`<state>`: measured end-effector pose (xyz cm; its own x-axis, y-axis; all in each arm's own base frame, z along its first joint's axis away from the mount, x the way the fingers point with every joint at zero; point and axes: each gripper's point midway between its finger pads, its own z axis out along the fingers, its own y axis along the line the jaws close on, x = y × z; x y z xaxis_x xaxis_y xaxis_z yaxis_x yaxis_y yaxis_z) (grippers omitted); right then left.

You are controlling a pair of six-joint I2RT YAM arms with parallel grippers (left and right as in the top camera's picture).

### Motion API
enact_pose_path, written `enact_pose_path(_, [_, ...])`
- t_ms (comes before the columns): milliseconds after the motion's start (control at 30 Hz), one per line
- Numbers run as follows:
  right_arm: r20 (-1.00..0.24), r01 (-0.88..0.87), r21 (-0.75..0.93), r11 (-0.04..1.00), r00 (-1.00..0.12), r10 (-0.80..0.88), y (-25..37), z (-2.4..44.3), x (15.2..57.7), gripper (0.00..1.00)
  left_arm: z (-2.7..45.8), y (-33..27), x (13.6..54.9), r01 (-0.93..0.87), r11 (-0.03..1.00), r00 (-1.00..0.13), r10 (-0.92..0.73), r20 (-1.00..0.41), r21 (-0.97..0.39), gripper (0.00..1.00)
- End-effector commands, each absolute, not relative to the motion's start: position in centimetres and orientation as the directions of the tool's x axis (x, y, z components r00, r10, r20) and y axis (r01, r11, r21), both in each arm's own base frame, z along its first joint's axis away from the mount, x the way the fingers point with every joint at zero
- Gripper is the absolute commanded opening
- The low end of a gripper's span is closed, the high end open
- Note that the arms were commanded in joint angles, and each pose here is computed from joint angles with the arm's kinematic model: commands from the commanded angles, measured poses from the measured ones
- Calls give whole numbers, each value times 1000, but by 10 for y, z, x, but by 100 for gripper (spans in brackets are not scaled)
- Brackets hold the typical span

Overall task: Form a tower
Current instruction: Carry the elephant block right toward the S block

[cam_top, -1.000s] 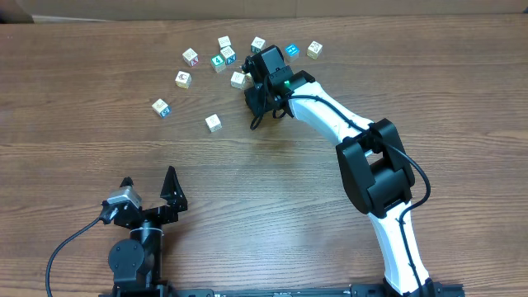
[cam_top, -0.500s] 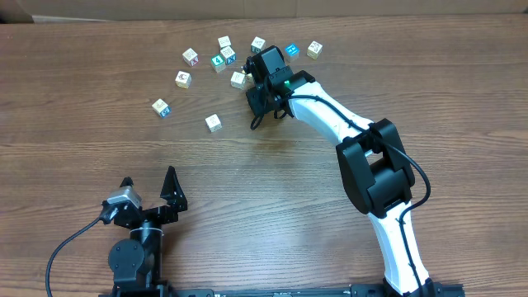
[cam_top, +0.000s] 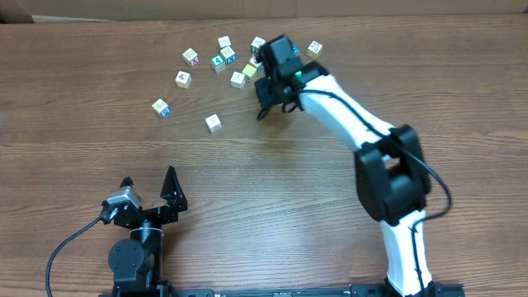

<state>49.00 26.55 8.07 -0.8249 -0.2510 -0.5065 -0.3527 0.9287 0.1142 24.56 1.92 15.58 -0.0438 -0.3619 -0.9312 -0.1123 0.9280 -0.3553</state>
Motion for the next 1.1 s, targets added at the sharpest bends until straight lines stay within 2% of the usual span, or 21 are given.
enact_pose_path(0, [-550,-247,141,959,-825,-132,234,141,490,22,156,18,246,-103,926,-40,-368,-929,-362,100])
enact_pose_path(133, [-481,-138,158,978,-875,-45,203,142,480,22,156,18,246,-103,926,-40,-368,-929,-362,99])
enact_pose_path(367, [-358,-50,124,991,-934,-2,164,122,464,22,156,18,246,-103,926,-40,-368,-929,-362,99])
enact_pose_path(600, [-302,28,50,998,-952,42,138,99,453,23,156,18,246,-103,926,-40,-368,-929,-362,100])
enact_pose_path(833, [-285,92,61,994,-953,106,135,71,447,23,156,18,246,-103,926,-40,-368,-929,-362,99])
enact_pose_path(1067, [-342,129,50,990,-929,138,129,55,457,23,156,18,246,-103,926,-40,-368,-929,-362,100])
